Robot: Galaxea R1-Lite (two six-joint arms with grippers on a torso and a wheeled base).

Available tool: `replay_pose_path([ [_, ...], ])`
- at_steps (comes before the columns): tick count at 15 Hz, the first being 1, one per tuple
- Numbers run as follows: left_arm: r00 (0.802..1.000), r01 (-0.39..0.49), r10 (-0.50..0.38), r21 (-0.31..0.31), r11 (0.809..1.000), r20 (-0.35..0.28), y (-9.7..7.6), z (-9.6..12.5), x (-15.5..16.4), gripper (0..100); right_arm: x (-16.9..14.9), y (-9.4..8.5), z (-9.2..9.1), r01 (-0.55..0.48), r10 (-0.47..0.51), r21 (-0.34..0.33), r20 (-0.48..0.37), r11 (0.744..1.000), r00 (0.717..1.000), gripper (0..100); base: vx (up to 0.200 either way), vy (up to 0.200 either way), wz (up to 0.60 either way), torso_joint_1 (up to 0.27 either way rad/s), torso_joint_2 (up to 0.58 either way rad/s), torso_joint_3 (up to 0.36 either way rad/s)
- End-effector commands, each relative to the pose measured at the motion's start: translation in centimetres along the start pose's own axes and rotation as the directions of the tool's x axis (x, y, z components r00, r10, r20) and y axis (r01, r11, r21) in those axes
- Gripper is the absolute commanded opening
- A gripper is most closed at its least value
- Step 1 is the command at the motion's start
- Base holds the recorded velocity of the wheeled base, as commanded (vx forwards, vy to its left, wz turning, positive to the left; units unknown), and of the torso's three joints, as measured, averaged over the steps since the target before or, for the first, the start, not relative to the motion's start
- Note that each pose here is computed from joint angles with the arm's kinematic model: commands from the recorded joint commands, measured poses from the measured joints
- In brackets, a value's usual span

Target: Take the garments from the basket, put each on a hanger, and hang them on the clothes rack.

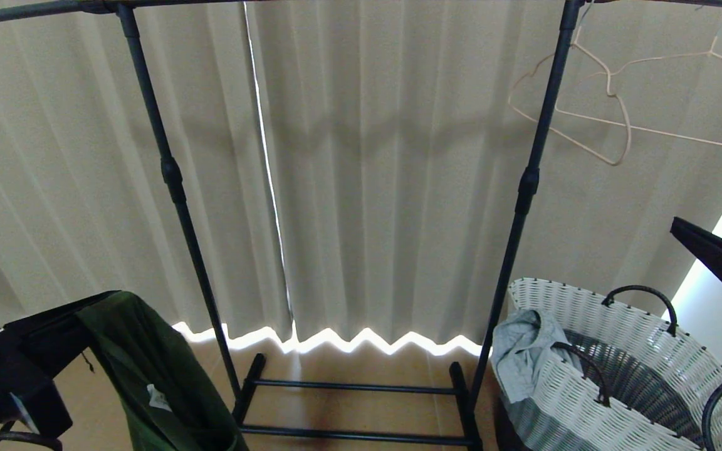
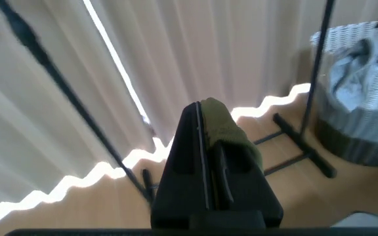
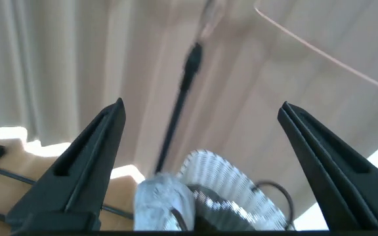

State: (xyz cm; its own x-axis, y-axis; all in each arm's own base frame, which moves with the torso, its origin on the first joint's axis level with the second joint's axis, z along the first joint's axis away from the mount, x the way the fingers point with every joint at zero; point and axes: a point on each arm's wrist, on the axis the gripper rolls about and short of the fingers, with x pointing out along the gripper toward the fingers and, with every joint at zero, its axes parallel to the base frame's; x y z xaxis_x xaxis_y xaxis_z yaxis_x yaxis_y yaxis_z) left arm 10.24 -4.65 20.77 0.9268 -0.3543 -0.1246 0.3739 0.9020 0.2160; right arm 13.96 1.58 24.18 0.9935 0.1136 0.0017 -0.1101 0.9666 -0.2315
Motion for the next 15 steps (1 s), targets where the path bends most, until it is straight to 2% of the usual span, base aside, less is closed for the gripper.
replay_pose_path([
  [1, 0.999, -0.035, 0.036, -0.016, 0.999, 0.01, 0.4, -0.1, -0.5, 0, 0.2, -0.4, -0.8, 0.032, -0.032, -0.003, -0.038, 0.999, 0.999, 100, 0.0, 0.0, 0.0, 0.0, 0.0, 0.0],
  [4, 0.999, -0.042, 0.042, -0.026, 0.999, 0.01, 0.5, -0.2, -0.7, 0, -0.2, -1.0, -1.7, 0.082, -0.085, -0.046, -0.072, 0.996, 0.994, 100, 0.0, 0.0, 0.0, 0.0, 0.0, 0.0],
  [8, 0.999, -0.042, 0.043, -0.024, 0.999, 0.015, 0.4, -0.4, -1.0, 0, -0.4, -1.8, -3.0, 0.146, -0.152, -0.051, -0.126, 0.988, 0.98, 100, 0.0, 0.0, 0.0, 0.0, 0.0, 0.0],
  [11, 0.999, -0.043, 0.043, -0.027, 0.999, 0.016, 0.4, -0.7, -1.3, 0, -0.6, -1.7, -3.8, 0.151, -0.157, -0.049, -0.159, 0.987, 0.975, 100, 0.0, 0.0, 0.0, 0.0, 0.0, 0.0],
  [15, 0.999, -0.041, 0.041, -0.046, 0.998, 0.006, 0.3, -0.9, -1.2, 0, -0.6, -1.7, -3.8, 0.152, -0.158, -0.049, -0.154, 0.987, 0.975, 100, 0.0, 0.0, 0.0, 0.0, 0.0, 0.0],
])
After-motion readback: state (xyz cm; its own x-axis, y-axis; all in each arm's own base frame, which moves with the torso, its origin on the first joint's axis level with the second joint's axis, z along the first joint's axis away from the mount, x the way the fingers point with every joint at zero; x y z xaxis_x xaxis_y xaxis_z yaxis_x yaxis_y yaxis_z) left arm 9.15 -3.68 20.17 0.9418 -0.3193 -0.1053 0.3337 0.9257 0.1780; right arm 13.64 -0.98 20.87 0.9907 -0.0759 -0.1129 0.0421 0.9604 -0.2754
